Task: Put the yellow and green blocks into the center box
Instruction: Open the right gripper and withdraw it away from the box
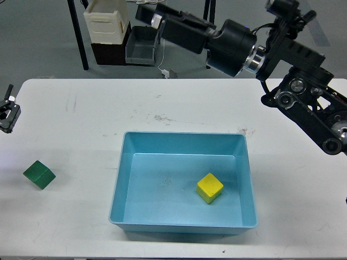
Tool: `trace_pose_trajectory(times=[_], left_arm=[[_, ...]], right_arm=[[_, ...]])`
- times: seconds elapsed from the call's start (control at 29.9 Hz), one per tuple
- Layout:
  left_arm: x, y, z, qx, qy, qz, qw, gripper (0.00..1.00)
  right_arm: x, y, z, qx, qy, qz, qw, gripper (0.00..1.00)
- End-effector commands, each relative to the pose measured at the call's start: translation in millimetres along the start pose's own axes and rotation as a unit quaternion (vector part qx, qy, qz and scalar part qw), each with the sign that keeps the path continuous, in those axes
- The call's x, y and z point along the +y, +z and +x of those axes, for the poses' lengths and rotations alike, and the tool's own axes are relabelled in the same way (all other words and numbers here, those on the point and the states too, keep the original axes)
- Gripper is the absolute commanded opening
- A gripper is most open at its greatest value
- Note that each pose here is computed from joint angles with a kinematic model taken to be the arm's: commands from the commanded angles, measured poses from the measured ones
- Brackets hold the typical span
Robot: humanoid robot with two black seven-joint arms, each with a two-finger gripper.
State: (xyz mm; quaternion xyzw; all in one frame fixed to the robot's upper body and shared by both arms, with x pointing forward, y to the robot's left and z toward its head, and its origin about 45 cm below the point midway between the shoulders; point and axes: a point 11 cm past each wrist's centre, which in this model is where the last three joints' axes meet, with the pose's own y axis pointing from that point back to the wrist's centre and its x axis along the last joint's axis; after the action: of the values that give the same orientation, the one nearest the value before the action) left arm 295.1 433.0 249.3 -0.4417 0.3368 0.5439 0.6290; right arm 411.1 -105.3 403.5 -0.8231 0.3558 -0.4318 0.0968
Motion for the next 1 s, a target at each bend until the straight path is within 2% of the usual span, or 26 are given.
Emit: trace_pose_trajectory(times=[0.0, 0.17, 0.33, 0.57, 0.8, 0.87, 0.97], left_arm=[[-5.3, 2.8, 0.0, -0.016, -0.004, 0.003, 1.0, 1.0], [-11.7, 14.7, -5.6, -0.029, -0.013, -0.011, 0.999, 1.0], [-20.6, 45.7, -27.3, -0.014, -0.051, -0.079, 0.995, 1.0], [-14.1, 45.1, -6.4, -0.011, -0.027, -0.093, 0.995, 1.0], [-19.7, 65.3, -5.5, -0.235, -0.046, -0.097, 0.966, 1.0], [-19.7, 65.1, -13.0, -0.317, -0.07, -0.084, 0.942, 1.0], [-22.0, 54.7, -17.6, -0.424, -0.095, -0.019, 0.9, 1.0]], right_arm=[[30.4, 21.1, 26.9, -0.073, 0.107, -0.044, 0.991, 0.97], [69.8, 34.0, 20.7, -0.12, 0.159, -0.07, 0.977, 0.97], [88.5, 30.9, 0.3, -0.145, 0.17, -0.074, 0.972, 0.97], [97.2, 30.9, 0.0, -0.153, 0.187, -0.076, 0.968, 0.97], [123.8, 38.0, 1.6, -0.156, 0.214, -0.098, 0.959, 0.99], [136.3, 40.4, -4.1, -0.161, 0.219, -0.111, 0.956, 0.99], [153.9, 37.0, -6.0, -0.162, 0.236, -0.12, 0.951, 0.99]])
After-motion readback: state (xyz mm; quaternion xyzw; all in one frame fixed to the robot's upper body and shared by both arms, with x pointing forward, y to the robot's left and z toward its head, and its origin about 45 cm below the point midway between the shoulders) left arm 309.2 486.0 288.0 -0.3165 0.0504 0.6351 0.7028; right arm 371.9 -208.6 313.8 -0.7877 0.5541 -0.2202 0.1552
